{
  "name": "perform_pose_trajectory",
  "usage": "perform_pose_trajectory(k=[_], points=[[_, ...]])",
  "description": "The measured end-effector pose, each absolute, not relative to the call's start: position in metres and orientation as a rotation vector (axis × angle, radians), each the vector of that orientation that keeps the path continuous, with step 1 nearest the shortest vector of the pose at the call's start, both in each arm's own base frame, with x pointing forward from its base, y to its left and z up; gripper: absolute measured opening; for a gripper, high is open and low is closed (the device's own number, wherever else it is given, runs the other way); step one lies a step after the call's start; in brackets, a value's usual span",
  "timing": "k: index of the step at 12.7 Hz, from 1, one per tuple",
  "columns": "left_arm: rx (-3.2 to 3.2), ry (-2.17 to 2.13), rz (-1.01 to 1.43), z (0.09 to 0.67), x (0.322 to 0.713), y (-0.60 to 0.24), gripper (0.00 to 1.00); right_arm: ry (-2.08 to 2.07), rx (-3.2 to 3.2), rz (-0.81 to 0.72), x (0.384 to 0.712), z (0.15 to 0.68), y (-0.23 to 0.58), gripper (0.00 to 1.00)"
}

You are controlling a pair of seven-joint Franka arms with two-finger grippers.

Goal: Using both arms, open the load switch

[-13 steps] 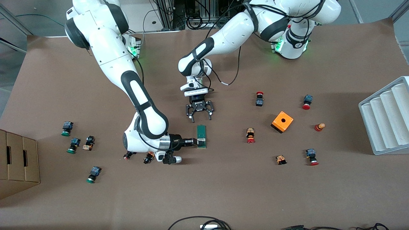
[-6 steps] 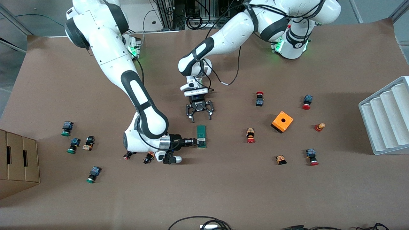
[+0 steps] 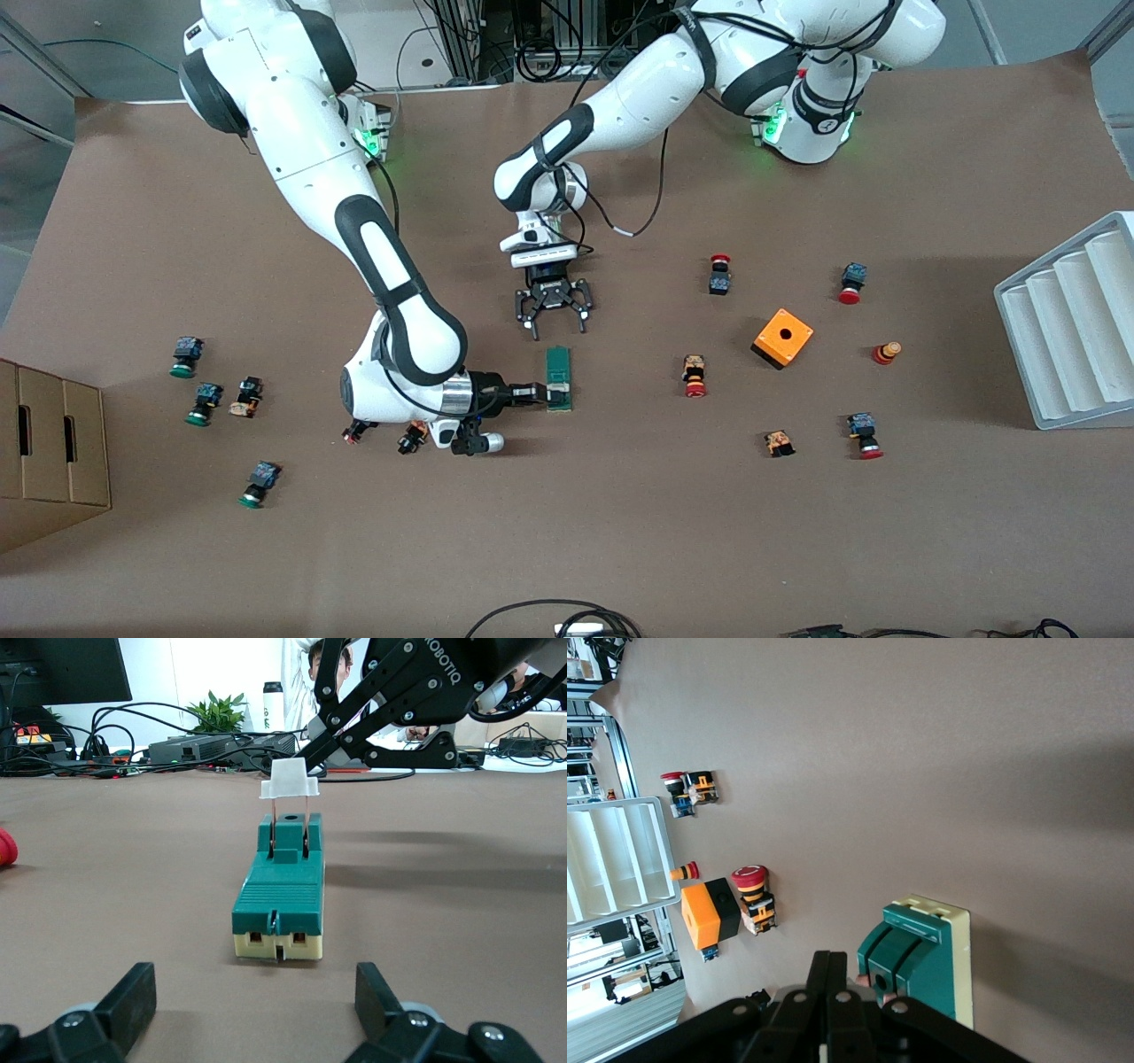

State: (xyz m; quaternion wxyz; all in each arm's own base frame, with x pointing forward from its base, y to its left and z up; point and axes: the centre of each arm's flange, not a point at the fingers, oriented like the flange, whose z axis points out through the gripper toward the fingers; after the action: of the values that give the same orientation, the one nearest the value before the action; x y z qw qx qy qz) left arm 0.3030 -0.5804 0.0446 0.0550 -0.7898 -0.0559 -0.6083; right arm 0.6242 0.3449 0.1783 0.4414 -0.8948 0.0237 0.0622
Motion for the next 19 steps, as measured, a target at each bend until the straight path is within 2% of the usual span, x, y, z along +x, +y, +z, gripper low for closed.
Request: perform_pose_trajectory(k=[19], points=[[-2.398, -0.17, -1.847, 0.0446, 0.303, -0.5804, 1.0, 0.058, -2.218, 0.152, 0.6232, 0.1848, 0.3411, 0.01]])
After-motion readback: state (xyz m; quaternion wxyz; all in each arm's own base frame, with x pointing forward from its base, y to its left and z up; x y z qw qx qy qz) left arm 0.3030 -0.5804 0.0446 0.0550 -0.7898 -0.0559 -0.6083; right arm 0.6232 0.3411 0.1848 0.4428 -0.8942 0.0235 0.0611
